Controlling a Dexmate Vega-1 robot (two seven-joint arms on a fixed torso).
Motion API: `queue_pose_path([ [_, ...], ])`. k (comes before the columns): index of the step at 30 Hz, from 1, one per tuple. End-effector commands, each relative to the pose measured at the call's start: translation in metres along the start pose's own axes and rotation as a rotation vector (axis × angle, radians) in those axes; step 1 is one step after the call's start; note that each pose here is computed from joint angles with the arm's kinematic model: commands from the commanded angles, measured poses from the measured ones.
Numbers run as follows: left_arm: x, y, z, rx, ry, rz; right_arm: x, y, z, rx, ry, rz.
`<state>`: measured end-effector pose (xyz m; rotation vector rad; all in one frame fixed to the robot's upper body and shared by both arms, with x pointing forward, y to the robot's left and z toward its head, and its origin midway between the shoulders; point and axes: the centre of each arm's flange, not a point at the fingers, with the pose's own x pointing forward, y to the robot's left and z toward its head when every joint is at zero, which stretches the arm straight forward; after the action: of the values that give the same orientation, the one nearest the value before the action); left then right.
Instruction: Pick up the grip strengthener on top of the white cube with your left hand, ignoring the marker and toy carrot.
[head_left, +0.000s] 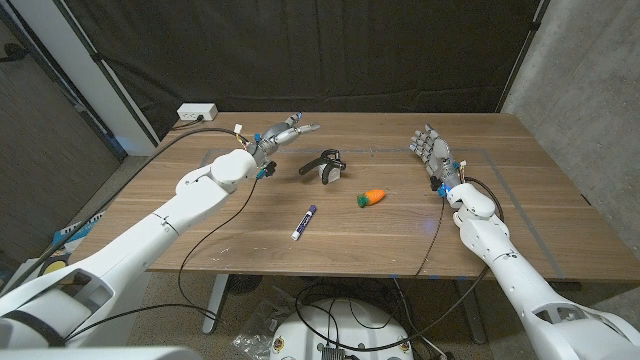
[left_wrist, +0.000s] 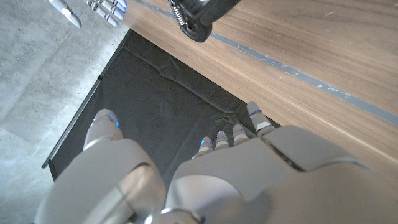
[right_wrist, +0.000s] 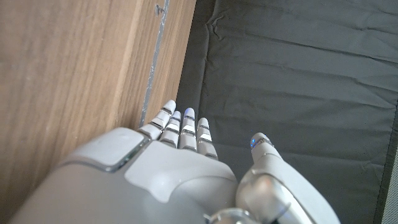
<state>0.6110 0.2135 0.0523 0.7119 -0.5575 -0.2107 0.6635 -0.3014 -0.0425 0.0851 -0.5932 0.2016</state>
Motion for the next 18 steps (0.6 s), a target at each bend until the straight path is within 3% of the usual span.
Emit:
queue_pose_path([
  [1,-0.013,-0.009,0.027,0.148,0.058,-0.029,-0.011,-0.001,-0.002,0.014,-0.013,0.009],
  [18,-0.012,-0.030,0.060,0.315,0.188,-0.041,-0.028,-0.014,-0.007,0.039,-0.031,0.008],
])
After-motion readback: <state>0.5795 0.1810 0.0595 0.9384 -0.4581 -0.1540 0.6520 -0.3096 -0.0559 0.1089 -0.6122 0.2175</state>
